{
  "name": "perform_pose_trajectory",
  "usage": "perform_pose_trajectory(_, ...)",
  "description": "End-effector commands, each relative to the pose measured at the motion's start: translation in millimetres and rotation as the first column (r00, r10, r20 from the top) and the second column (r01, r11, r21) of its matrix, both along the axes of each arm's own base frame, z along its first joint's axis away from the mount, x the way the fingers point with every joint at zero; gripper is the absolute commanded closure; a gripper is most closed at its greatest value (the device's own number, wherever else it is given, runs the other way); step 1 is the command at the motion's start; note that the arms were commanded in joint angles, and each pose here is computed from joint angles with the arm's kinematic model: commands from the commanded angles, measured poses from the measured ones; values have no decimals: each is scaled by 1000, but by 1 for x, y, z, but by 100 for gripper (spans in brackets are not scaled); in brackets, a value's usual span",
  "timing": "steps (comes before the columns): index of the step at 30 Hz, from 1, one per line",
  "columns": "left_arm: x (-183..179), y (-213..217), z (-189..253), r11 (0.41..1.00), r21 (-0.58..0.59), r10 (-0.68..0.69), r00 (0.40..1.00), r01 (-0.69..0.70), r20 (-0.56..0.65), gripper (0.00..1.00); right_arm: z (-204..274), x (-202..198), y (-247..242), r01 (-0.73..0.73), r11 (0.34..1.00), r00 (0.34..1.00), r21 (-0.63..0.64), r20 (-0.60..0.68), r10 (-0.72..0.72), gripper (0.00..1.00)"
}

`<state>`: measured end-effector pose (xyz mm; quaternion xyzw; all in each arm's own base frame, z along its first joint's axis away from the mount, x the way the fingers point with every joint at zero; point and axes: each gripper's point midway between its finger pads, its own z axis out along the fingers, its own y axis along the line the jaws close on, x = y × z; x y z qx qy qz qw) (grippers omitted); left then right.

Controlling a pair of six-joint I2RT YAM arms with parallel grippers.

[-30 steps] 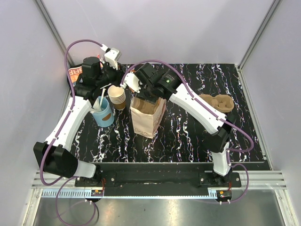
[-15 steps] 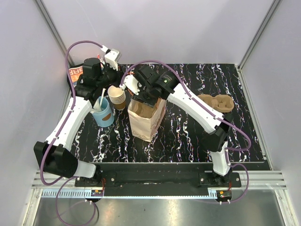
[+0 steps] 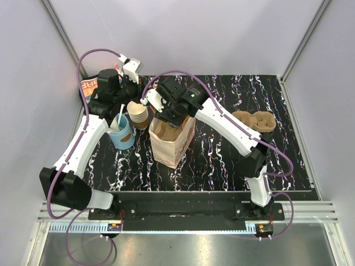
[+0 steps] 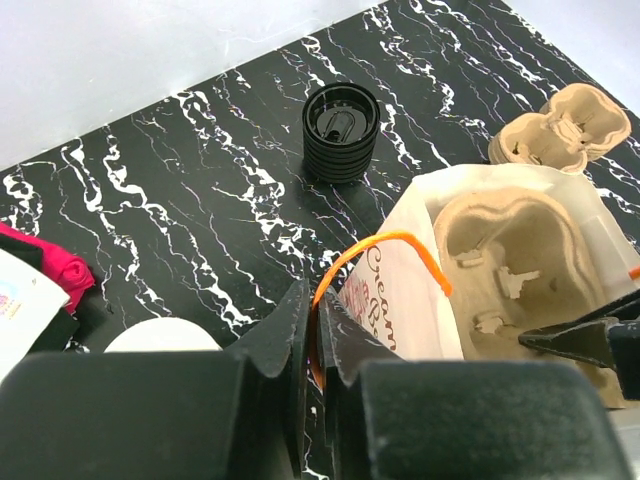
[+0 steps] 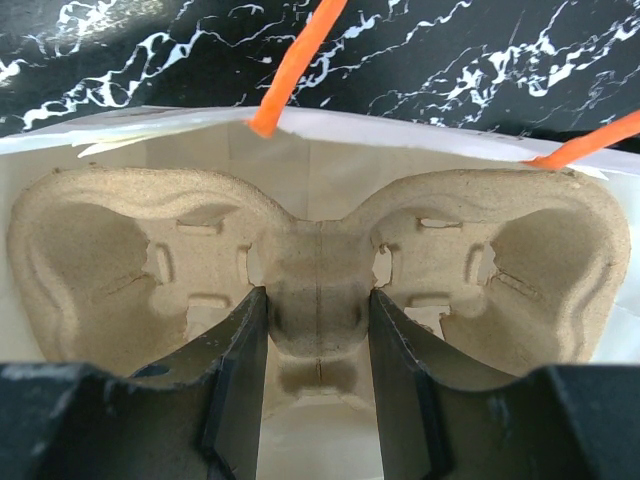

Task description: Pack the takeout coffee

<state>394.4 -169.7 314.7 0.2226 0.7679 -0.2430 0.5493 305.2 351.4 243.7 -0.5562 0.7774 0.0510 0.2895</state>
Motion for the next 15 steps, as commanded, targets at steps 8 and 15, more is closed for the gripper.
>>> perform_pose_trajectory(8, 1, 6, 28, 999, -17, 39, 994, -38, 98, 94, 0, 0, 1, 80, 995, 993, 52, -85, -76, 70)
perform_pose_trajectory(15, 2, 7, 27, 999, -17, 43, 994, -42, 99, 96, -13, 2, -3, 122, 992, 985, 36, -125, -117, 70)
